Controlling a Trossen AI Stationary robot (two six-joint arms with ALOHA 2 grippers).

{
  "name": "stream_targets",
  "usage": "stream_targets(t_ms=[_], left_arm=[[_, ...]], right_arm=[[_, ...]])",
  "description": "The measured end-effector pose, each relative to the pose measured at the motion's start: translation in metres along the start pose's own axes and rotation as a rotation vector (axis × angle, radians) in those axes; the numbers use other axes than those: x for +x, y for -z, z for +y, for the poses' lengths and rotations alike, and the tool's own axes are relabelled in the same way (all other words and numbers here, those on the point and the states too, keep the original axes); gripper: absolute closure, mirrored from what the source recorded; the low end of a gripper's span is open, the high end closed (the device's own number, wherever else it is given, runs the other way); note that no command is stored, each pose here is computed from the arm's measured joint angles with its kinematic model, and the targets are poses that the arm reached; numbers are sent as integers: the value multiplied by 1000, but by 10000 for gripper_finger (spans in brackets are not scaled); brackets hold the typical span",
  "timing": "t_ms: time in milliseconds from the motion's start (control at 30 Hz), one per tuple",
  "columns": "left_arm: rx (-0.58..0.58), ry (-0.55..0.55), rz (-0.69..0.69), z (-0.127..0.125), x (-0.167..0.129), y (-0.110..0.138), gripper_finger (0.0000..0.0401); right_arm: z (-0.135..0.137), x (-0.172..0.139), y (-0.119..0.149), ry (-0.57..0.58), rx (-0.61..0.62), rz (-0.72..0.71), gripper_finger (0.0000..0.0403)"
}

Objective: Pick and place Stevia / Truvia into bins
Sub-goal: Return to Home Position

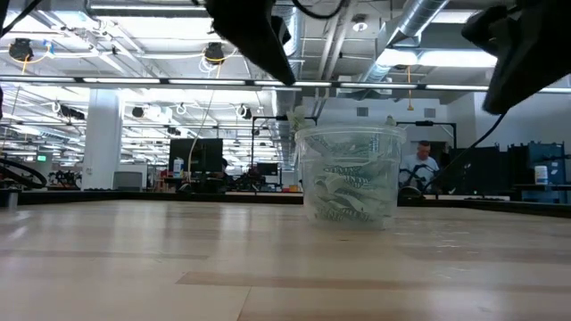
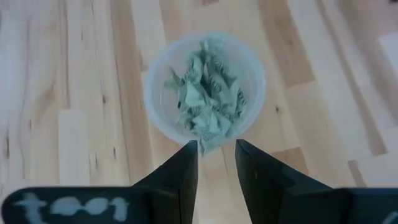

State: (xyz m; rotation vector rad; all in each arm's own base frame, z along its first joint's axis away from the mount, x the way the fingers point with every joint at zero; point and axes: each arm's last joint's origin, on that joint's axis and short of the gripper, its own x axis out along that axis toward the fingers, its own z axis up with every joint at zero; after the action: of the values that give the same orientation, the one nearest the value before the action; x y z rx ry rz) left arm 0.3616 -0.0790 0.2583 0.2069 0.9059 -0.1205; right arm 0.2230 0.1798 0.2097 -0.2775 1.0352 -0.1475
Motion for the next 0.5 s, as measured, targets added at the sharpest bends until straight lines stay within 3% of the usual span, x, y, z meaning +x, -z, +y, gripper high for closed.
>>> stream_targets(t_ms=[267,500], left_arm=[[11,-40,-62,11,-22,-5,302],[18,-67,-107,33,-24,-8,302]], right_arm=[[-28,-44,-4,-194,95,-42,403],[-62,-78,11,-246,160,-183,403]])
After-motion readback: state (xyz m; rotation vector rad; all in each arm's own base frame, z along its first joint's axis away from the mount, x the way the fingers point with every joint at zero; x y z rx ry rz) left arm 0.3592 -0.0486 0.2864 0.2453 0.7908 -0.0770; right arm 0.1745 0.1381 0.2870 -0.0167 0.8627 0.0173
